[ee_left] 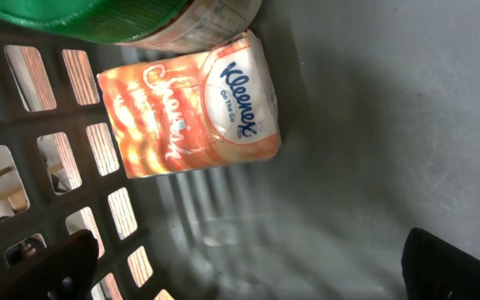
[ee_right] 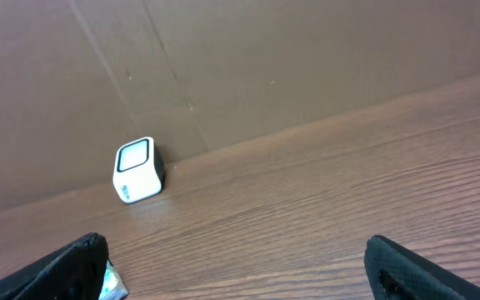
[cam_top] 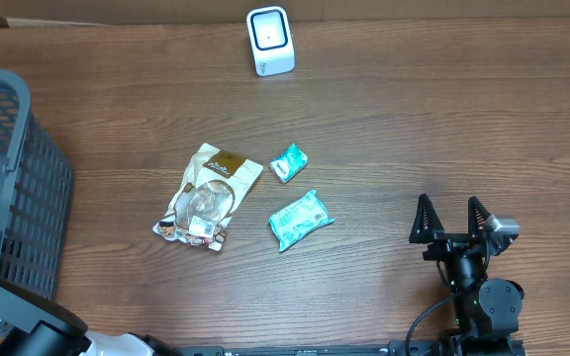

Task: Scan the item barcode
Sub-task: 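Grasp the orange Kleenex tissue pack in the basket with the left gripper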

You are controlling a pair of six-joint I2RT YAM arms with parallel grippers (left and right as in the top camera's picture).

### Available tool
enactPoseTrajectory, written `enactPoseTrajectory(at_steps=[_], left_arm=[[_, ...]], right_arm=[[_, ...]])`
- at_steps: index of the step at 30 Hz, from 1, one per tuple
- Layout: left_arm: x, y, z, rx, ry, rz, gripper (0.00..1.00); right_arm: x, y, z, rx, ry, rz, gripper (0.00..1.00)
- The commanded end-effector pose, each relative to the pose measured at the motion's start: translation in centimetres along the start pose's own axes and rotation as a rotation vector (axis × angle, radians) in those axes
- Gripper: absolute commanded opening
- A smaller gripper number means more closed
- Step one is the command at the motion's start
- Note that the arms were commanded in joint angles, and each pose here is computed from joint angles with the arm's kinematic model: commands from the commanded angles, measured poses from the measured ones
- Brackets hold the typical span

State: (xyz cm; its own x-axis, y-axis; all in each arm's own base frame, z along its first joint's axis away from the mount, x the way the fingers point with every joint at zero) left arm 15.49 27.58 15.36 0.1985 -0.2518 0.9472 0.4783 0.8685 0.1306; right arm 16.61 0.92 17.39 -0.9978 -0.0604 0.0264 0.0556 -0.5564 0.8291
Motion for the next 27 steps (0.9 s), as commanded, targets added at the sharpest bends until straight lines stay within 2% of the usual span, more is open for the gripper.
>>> enactPoseTrajectory(at_steps=[1, 7, 16, 18, 22, 27], left_arm=[[-0.5, -0.2, 0.2, -0.026, 0.015, 0.015, 1.00], [-0.7, -0.1, 0.8, -0.029, 0.017, 0.015, 1.00], [-1.5, 1.1, 3.2, 0.078, 0.013, -0.042, 1.00], [-1.6, 1.7, 3.2, 0.087, 0.010, -0.072, 0.98], [-2.2, 2.7, 2.7, 0.063, -0.020, -0.108, 0.87], [-3.7, 3.0, 1.9, 0.041, -0.051, -0.084, 0.79]], right_arm=[[0.0, -0.2, -0.1, 0.004, -0.001, -0.007, 1.00], [0.0, -0.2, -0.1, 0.004, -0.001, -0.007, 1.00], [0.0, -0.2, -0.1, 0.004, -0.002, -0.007, 1.00], [0.0, -0.2, -0.1, 0.004, -0.001, -0.007, 1.00], [0.0, -0.2, -0.1, 0.004, -0.001, -0.007, 1.00], [0.0, -0.2, -0.1, 0.004, -0.001, -0.007, 1.00]])
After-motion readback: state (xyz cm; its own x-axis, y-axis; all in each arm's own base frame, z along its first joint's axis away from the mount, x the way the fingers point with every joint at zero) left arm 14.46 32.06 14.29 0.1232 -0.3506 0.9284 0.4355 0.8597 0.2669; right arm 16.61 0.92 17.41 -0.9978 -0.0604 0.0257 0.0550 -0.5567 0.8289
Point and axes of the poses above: each gripper's point midway between its finger pads, its own x axis back along the fingers, its own z axis along the line the jaws close on, y = z × x, the point moved 8 cm from there along x, back along the fingers, and after that the axes turned 15 degrees about -x, right-handed, at the moved point
